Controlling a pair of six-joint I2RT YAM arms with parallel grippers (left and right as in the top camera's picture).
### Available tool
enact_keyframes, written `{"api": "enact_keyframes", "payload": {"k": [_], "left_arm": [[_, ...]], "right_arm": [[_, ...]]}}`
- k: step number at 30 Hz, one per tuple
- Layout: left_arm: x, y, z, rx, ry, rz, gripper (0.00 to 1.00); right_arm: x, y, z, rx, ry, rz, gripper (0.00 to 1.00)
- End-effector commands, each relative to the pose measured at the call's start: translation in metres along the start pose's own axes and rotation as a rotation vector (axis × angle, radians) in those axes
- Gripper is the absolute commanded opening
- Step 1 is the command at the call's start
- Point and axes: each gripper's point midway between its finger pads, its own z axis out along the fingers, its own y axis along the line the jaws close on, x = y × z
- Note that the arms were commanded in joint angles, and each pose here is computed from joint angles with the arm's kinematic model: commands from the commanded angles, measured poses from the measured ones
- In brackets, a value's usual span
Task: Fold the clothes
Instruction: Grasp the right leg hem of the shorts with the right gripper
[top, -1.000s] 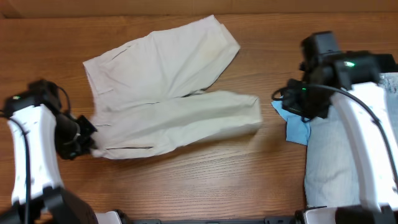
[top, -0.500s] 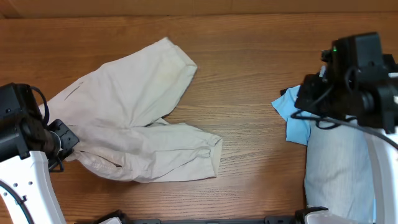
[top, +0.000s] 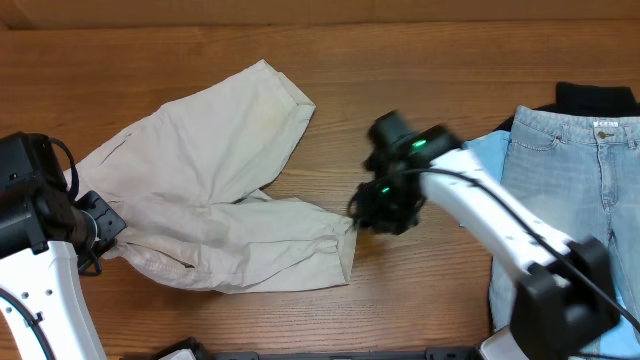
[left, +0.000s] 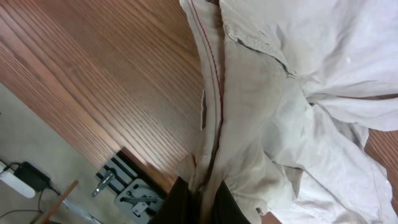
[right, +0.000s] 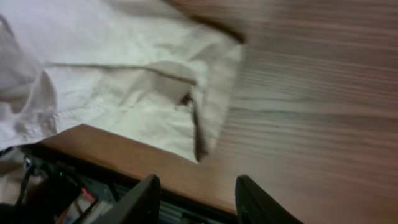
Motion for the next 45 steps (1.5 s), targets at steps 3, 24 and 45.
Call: {"api": "enact_keyframes", "payload": {"k": [3,24,45], "left_arm": [[-0.005,0.005,-0.001,-0.019,-0.024,-0.03,0.07],[-0.005,0.003,-0.001,-0.011,-0.024,-0.03,0.06],[-0.005,0.003,-0.001,-0.011,-0.025,-0.03,0.07]], "right_arm": [[0.008,0.042,0.038,-0.191,0.142,0.051,0.46],[-0.014,0.019,0.076,-0.001,0.067,0.365,0.47],[-0.008,0.018,0.09,-0.035,0.093,0.379,0.24]]}}
